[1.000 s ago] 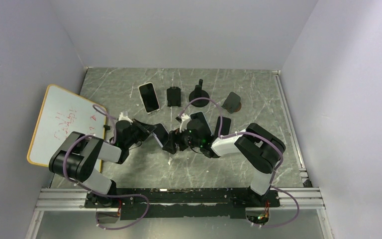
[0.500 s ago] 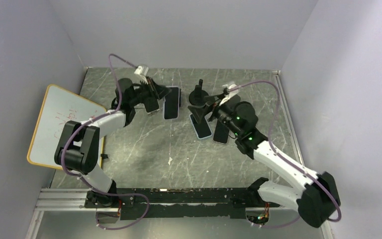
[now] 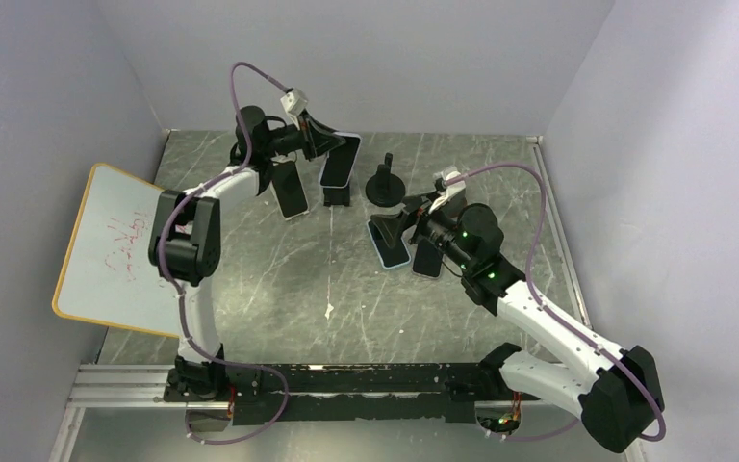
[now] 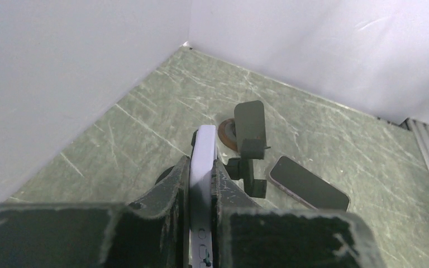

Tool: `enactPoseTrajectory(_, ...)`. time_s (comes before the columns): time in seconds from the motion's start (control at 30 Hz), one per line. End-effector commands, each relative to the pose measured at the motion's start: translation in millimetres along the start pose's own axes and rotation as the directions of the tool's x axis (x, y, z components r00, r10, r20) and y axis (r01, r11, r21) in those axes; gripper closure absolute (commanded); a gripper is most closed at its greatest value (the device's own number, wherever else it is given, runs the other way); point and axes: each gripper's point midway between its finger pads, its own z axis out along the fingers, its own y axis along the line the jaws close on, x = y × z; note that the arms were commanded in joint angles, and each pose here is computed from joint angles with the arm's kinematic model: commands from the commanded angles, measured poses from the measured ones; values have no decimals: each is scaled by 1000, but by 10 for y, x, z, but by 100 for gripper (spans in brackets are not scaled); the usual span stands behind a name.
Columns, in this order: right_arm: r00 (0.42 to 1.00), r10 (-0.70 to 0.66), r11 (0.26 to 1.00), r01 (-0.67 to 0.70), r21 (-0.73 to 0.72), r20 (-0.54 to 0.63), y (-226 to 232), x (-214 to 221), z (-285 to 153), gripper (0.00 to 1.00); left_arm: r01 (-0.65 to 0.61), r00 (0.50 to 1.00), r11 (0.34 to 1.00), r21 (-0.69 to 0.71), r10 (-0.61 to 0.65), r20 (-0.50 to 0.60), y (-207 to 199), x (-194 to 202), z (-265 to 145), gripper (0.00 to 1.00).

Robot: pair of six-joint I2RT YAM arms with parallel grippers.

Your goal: Place the phone on the phone stand

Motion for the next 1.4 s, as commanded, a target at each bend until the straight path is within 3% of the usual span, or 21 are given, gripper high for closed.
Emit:
enactPoseTrajectory(0.0,1000,-4,1000,4,-4,-11,-21,32,7,0,-159,963,983,94,133,235,-29,-559,-63,95)
enactPoseTrajectory(0.2,999,-7,1000,7,-7,-37,-38,101,82,0,-127,948,983,130,82,308,104,-520,-8,95)
enactPoseTrajectory(0.57,997,11,1000,-12,-17,-77,-59,231,227,0,-94,970,982,163,54,237,556,-315,-50,95)
enactPoseTrajectory(0.83,996,21,999,-23,-24,-89,-60,255,323,0,-62,985,978,200,28,172,652,-103,-125,95)
enactPoseTrajectory(1.2,993,45,998,-51,-49,-106,-38,326,433,0,-144,924,980,137,83,374,706,-744,-535,95)
enactPoseTrajectory(1.37,992,62,996,-69,-64,-114,-10,370,455,0,-169,894,971,168,79,440,495,-992,-677,95)
